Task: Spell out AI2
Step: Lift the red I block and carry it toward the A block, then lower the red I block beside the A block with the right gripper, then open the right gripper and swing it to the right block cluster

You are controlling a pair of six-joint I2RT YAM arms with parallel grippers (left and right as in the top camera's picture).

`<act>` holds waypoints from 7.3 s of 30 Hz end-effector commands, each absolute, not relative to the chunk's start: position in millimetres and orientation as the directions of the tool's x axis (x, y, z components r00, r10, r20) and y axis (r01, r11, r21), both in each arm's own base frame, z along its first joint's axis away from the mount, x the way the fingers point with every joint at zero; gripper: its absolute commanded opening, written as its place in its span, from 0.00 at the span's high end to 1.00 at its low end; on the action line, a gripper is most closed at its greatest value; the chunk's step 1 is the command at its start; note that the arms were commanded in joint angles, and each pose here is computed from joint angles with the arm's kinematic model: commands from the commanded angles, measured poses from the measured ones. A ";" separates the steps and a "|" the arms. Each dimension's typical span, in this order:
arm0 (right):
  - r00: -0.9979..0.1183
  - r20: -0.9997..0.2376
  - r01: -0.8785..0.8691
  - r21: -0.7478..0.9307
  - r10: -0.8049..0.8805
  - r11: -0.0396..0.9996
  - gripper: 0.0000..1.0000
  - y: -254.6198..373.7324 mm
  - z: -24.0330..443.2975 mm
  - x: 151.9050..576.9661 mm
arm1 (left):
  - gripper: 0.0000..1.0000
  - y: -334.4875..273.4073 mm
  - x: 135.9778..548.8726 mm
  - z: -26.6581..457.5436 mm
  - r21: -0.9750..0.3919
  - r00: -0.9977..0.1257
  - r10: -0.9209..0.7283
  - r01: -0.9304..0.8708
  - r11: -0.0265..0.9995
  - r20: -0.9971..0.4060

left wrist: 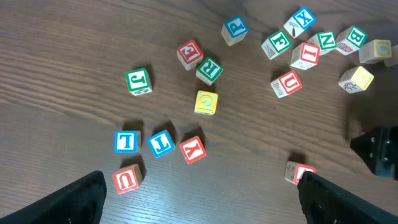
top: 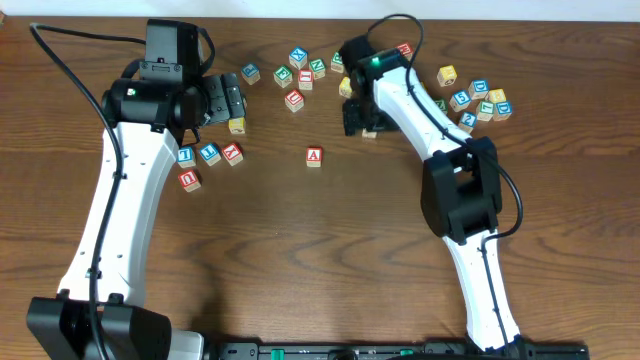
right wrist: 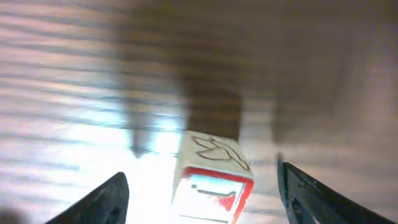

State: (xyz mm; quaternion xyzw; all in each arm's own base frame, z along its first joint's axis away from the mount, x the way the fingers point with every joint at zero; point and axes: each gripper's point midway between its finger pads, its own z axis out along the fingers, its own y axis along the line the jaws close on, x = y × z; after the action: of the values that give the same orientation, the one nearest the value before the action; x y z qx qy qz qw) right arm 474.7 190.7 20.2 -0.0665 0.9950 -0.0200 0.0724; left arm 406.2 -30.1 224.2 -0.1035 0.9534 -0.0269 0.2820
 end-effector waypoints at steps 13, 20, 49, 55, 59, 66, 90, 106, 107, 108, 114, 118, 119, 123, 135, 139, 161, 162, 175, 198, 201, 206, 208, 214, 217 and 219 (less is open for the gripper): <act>-0.685 -0.165 -0.715 -0.037 -0.710 0.698 0.40 197.5 45.1 475.4 | 0.02 -27.0 405.7 232.6 -0.100 -0.808 -0.206 -0.181 0.978 -0.552; -0.692 -0.173 -0.710 -0.016 -0.701 0.704 0.35 189.8 40.2 478.1 | 0.02 -27.0 405.7 232.6 -0.100 -0.808 -0.206 -0.181 0.978 -0.552; -0.662 -0.166 -0.741 0.003 -0.731 0.671 0.50 185.7 27.6 474.4 | 0.02 -27.0 405.7 232.6 -0.100 -0.808 -0.206 -0.181 0.978 -0.552; -0.746 -0.188 -0.653 0.015 -0.639 0.757 0.57 187.9 28.6 480.2 | 0.02 -27.0 405.7 232.6 -0.100 -0.808 -0.206 -0.181 0.978 -0.552; -0.786 -0.188 -0.603 0.027 -0.588 0.797 0.62 188.0 28.6 480.6 | 0.02 -27.0 405.7 232.6 -0.100 -0.808 -0.206 -0.181 0.978 -0.552; -0.829 -0.173 -0.545 0.043 -0.531 0.837 0.66 186.9 28.1 477.7 | 0.02 -27.0 405.7 232.6 -0.100 -0.808 -0.206 -0.181 0.978 -0.552; -0.973 -0.232 -0.008 -0.017 -0.012 1.000 0.63 192.1 30.8 488.5 | 0.03 -27.0 405.7 232.6 -0.100 -0.808 -0.206 -0.181 0.978 -0.552; -0.966 -0.256 -0.018 -0.054 -0.031 0.998 0.74 204.2 32.1 485.1 | 0.02 -27.0 405.7 232.6 -0.100 -0.808 -0.206 -0.181 0.978 -0.552; -0.966 -0.255 -0.018 -0.054 -0.031 0.998 0.76 204.1 32.2 484.9 | 0.03 -27.0 405.7 232.6 -0.100 -0.808 -0.206 -0.181 0.978 -0.552; -0.967 -0.253 -0.018 -0.055 -0.032 0.998 0.77 203.8 32.4 484.3 | 0.02 -27.0 405.7 232.6 -0.100 -0.808 -0.206 -0.181 0.978 -0.552; -0.971 -0.238 -0.023 -0.043 -0.032 0.999 0.81 204.5 39.8 478.6 | 0.02 -27.1 405.7 232.6 -0.101 -0.808 -0.206 -0.181 0.978 -0.552; -0.975 -0.221 -0.035 0.004 -0.033 0.999 0.81 210.6 54.3 470.0 | 0.02 -27.0 405.7 232.6 -0.100 -0.808 -0.206 -0.181 0.978 -0.552; -0.976 -0.214 -0.039 0.021 -0.034 0.999 0.82 213.0 59.0 466.7 | 0.02 -27.0 405.7 232.6 -0.100 -0.808 -0.206 -0.181 0.978 -0.552; -0.987 -0.150 -0.063 0.069 -0.052 0.996 0.85 224.8 63.5 446.8 | 0.02 -27.0 405.7 232.6 -0.100 -0.808 -0.206 -0.181 0.978 -0.552; -0.989 -0.055 -0.142 0.036 -0.140 0.989 0.78 257.0 58.5 401.2 | 0.02 -27.0 405.7 232.6 -0.100 -0.808 -0.206 -0.181 0.978 -0.552; -0.993 -0.083 -0.083 -0.019 -0.084 0.996 0.78 255.9 58.2 401.7 | 0.02 -27.0 405.7 232.6 -0.100 -0.808 -0.206 -0.181 0.978 -0.552; -0.994 -0.108 -0.021 -0.071 -0.029 0.997 0.80 266.2 36.1 390.6 | 0.02 -27.0 405.7 232.6 -0.100 -0.808 -0.206 -0.181 0.978 -0.552; -0.994 -0.107 -0.023 -0.072 -0.031 0.997 0.80 266.6 34.9 389.9 | 0.02 -27.0 405.7 232.6 -0.100 -0.808 -0.206 -0.181 0.978 -0.552; -0.992 -0.123 -0.024 -0.061 -0.032 0.998 0.75 270.6 22.6 391.2 | 0.02 -27.0 405.7 232.6 -0.101 -0.808 -0.207 -0.182 0.978 -0.552; -0.990 -0.134 -0.023 -0.061 -0.032 0.998 0.64 270.9 22.9 393.7 | 0.02 -27.0 405.7 232.6 -0.100 -0.808 -0.206 -0.181 0.978 -0.552; -0.990 -0.137 -0.025 -0.055 -0.032 0.998 0.64 272.1 25.2 394.7 | 0.02 -27.0 405.7 232.6 -0.100 -0.808 -0.206 -0.181 0.978 -0.552; -0.985 -0.169 -0.026 -0.030 -0.031 0.999 0.64 273.3 44.2 402.7 | 0.02 -27.0 405.7 232.6 -0.100 -0.808 -0.206 -0.181 0.978 -0.552; -0.979 -0.201 -0.020 -0.009 -0.021 1.000 0.60 272.9 58.8 409.4 | 0.03 -27.0 405.7 232.6 -0.101 -0.808 -0.207 -0.182 0.978 -0.552; -0.943 -0.331 0.001 0.054 0.019 0.999 0.51 256.6 113.8 436.5 | 0.02 -27.0 405.7 232.6 -0.100 -0.808 -0.206 -0.181 0.978 -0.552; -0.920 -0.386 0.043 0.051 0.059 0.998 0.48 236.4 137.5 447.4 | 0.02 -27.0 405.7 232.6 -0.100 -0.808 -0.206 -0.181 0.978 -0.552; -0.907 -0.415 0.058 0.046 0.072 0.997 0.46 220.0 150.7 454.9 | 0.02 -27.0 405.7 232.6 -0.100 -0.808 -0.206 -0.181 0.978 -0.552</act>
State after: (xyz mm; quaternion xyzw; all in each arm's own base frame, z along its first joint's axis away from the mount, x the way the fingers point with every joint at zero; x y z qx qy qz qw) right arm 437.7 243.9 115.8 0.0205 0.9856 0.0258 0.1661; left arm 406.2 -30.1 224.2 -0.1035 0.9534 -0.0269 0.2820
